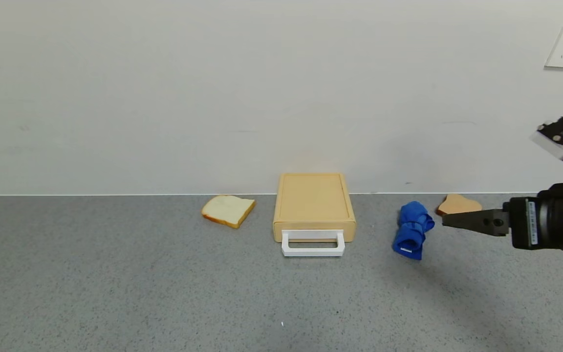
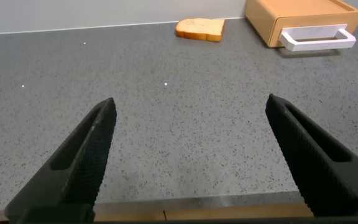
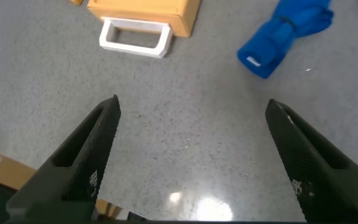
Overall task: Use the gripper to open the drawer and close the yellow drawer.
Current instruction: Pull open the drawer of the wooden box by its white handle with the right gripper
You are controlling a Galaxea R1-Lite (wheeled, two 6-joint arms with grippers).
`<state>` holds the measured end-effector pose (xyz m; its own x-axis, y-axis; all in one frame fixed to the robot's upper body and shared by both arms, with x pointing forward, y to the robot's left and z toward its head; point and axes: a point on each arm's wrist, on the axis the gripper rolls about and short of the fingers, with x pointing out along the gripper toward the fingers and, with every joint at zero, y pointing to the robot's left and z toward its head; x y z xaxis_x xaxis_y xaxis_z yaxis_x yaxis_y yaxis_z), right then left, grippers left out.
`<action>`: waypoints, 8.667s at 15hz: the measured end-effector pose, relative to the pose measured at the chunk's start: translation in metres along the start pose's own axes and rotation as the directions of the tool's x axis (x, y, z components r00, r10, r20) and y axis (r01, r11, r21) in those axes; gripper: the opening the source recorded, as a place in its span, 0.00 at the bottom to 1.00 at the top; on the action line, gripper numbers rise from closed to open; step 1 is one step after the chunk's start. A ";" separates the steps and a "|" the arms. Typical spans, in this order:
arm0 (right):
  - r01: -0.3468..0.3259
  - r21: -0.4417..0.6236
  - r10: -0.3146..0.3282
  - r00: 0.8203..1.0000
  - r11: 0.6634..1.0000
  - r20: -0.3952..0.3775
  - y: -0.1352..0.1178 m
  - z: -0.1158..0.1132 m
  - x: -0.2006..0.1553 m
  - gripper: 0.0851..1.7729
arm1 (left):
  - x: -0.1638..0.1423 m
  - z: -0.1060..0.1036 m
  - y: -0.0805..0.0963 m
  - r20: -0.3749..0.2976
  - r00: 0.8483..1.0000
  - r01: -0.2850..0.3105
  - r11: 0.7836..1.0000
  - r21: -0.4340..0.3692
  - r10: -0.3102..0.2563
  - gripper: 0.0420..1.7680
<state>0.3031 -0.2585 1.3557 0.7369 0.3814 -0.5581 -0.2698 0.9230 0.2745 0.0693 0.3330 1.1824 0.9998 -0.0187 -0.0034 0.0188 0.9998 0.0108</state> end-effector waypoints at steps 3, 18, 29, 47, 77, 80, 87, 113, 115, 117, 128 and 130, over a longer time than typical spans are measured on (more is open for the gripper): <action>-0.027 -0.012 0.027 0.997 1.000 -0.066 0.011 0.002 0.029 0.63 | 0.000 0.000 0.000 0.000 1.000 0.000 1.000 0.000 0.000 0.98; -0.114 -0.036 0.103 0.965 0.993 -0.241 0.074 0.021 0.175 0.02 | 0.000 0.000 0.000 0.000 1.000 0.000 1.000 0.000 0.000 0.98; -0.146 -0.037 0.131 0.956 0.989 -0.263 0.095 0.009 0.261 0.02 | 0.000 0.000 0.000 0.000 1.000 0.000 1.000 0.000 0.000 0.98; -0.148 -0.040 0.131 0.947 0.988 -0.292 0.100 -0.016 0.311 0.02 | 0.000 0.000 0.000 0.001 1.000 0.000 1.000 0.000 0.000 0.98; -0.026 0.030 0.038 0.839 0.999 -0.543 0.121 -0.049 0.286 0.02 | 0.000 0.000 0.000 0.001 1.000 0.000 1.000 0.000 0.000 0.98; 0.003 0.044 0.023 0.822 0.999 -0.570 0.122 -0.052 0.282 0.02 | 0.000 0.000 0.000 0.000 1.000 0.000 1.000 0.000 0.000 0.98; 0.012 0.045 0.017 0.800 0.999 -0.600 0.133 -0.063 0.273 0.02 | 0.000 0.000 0.000 0.000 1.000 0.000 1.000 0.000 0.000 0.98; 0.023 0.029 0.002 0.747 0.999 -0.664 0.159 -0.092 0.237 0.02 | 0.000 0.000 0.000 0.000 1.000 0.000 1.000 0.000 0.000 0.98; 0.024 0.031 0.002 0.746 0.999 -0.666 0.160 -0.093 0.234 0.02 | 0.000 0.000 0.000 0.000 1.000 0.000 1.000 0.000 0.000 0.98; 0.021 0.027 0.003 0.744 0.999 -0.668 0.161 -0.094 0.231 0.02 | 0.000 0.000 0.000 0.000 1.000 0.000 1.000 0.000 0.000 0.98; -0.123 0.021 0.116 0.840 0.992 -0.530 0.163 -0.036 0.148 0.02 | 0.000 0.000 0.000 0.000 1.000 0.000 1.000 0.000 0.000 0.98; -0.167 -0.005 0.144 0.866 0.986 -0.479 0.153 -0.020 0.116 0.02 | 0.000 0.000 0.000 0.000 1.000 0.000 1.000 0.000 0.000 0.98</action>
<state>0.3346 -0.0717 1.3174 0.3024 0.4883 -0.8186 -0.3924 0.8464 0.3599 0.0693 0.3330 1.1824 0.9998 -0.0187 -0.0030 0.0188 0.9998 0.0108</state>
